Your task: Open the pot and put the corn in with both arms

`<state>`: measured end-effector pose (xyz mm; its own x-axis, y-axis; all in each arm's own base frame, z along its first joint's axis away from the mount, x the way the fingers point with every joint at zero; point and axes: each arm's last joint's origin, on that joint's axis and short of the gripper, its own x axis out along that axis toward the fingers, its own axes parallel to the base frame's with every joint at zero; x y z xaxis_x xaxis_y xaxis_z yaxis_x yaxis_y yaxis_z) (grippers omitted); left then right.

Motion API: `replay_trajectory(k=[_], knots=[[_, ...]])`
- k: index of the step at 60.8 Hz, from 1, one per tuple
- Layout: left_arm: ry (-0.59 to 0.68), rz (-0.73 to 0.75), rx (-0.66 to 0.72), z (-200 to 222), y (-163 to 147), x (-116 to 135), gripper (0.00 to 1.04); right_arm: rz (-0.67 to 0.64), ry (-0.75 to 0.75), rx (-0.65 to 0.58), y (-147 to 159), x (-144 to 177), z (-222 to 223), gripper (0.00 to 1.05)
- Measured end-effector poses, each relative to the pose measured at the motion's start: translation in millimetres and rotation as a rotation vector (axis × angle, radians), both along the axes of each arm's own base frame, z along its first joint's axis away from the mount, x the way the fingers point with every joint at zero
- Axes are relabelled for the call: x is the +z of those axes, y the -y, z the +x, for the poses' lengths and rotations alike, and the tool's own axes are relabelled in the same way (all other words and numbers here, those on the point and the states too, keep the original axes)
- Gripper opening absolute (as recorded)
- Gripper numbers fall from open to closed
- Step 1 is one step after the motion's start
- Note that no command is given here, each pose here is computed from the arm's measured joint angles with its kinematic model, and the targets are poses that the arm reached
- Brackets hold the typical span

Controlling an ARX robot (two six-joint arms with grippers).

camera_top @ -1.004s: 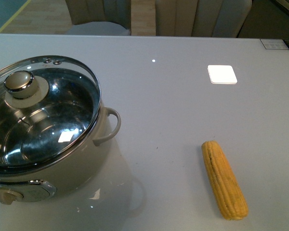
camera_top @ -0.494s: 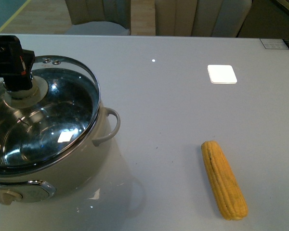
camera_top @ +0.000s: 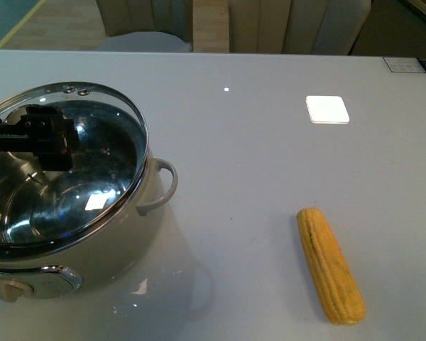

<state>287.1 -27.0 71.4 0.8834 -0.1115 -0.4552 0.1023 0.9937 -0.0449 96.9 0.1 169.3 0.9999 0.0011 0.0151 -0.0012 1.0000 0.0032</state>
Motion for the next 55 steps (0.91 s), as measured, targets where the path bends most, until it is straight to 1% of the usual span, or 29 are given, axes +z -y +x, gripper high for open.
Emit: replay_trajectory(k=[19, 20, 25, 27, 30, 32, 40, 42, 55], knots=[[0.001, 0.005, -0.002, 6.3, 3.8, -2.1, 0.97, 0.000, 0.000, 0.000, 0.0, 0.0, 0.0, 0.96], [0.002, 0.005, -0.003, 6.4, 3.9, -2.1, 0.96, 0.000, 0.000, 0.000, 0.0, 0.0, 0.0, 0.96], [0.006, 0.015, -0.015, 6.5, 6.4, -1.7, 0.82, 0.000, 0.000, 0.000, 0.0, 0.0, 0.0, 0.96], [0.008, 0.017, -0.017, 6.5, 6.8, -1.7, 0.78, 0.000, 0.000, 0.000, 0.0, 0.0, 0.0, 0.96], [0.009, 0.021, -0.020, 6.4, 7.6, -1.7, 0.70, 0.000, 0.000, 0.000, 0.0, 0.0, 0.0, 0.96], [0.009, 0.021, -0.020, 6.4, 7.8, -1.7, 0.67, 0.000, 0.000, 0.000, 0.0, 0.0, 0.0, 0.96], [0.017, 0.031, -0.018, 7.1, 8.3, -0.9, 0.47, 0.000, 0.000, 0.000, 0.0, 0.0, 0.0, 0.96], [0.019, 0.039, -0.021, 7.1, 8.9, -0.8, 0.44, 0.000, 0.000, 0.000, 0.0, 0.0, 0.0, 0.96], [0.022, 0.049, -0.022, 7.1, 9.5, -0.6, 0.44, 0.000, 0.000, 0.000, 0.0, 0.0, 0.0, 0.96]])
